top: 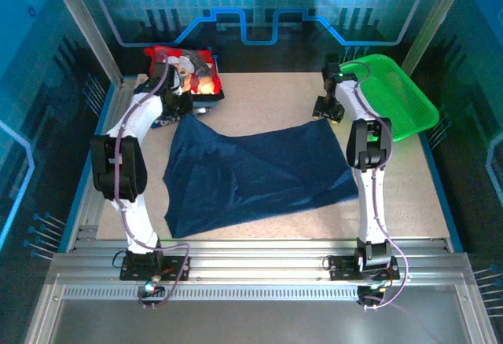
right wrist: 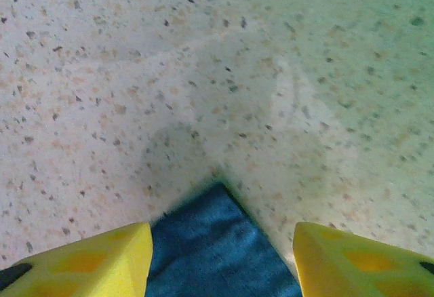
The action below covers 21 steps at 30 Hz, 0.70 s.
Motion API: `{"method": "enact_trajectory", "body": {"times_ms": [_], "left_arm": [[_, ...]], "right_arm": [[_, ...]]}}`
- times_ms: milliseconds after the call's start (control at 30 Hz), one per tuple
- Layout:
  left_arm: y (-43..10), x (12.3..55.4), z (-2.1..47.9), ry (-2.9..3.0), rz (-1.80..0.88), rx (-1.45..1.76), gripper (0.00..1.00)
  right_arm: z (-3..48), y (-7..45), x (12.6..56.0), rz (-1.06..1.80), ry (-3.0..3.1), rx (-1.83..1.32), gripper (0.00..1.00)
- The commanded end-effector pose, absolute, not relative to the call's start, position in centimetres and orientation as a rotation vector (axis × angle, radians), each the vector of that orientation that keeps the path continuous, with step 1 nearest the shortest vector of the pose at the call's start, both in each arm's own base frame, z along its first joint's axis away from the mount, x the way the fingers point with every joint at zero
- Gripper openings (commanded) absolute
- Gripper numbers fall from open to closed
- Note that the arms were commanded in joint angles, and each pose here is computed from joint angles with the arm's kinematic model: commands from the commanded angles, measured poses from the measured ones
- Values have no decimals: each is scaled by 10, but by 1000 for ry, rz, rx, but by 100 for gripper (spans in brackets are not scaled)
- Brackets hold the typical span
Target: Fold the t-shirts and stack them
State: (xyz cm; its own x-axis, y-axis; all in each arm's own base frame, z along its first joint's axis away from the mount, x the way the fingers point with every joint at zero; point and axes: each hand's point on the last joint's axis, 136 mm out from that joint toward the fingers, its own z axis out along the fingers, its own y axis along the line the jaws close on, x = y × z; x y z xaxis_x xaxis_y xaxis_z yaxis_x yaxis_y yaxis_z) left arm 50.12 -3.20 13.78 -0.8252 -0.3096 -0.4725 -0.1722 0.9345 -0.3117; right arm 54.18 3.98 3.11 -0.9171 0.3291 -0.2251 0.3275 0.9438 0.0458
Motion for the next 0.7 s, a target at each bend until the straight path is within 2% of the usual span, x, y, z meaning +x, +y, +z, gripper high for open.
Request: {"method": "enact_trajectory", "body": {"times_ms": [0, 133, 300, 500, 667], "left_arm": [[-44, 490, 139, 2577, -387, -329, 0], [-45, 487, 143, 2569, -399, -344, 0], [-45, 485, 148, 2558, -404, -352, 0], [-45, 485, 152, 2561, -396, -337, 0], [-43, 480, 153, 2558, -376, -328, 0]], "right_arm": [[23, 43, 542, -18, 2884, 526, 54], [13, 43, 540, -39, 2902, 547, 49], [5, 39, 537, -67, 2908, 585, 36], [24, 35, 552, -42, 2817, 601, 5], [51, 37, 559, -24, 2736, 573, 0]]}}
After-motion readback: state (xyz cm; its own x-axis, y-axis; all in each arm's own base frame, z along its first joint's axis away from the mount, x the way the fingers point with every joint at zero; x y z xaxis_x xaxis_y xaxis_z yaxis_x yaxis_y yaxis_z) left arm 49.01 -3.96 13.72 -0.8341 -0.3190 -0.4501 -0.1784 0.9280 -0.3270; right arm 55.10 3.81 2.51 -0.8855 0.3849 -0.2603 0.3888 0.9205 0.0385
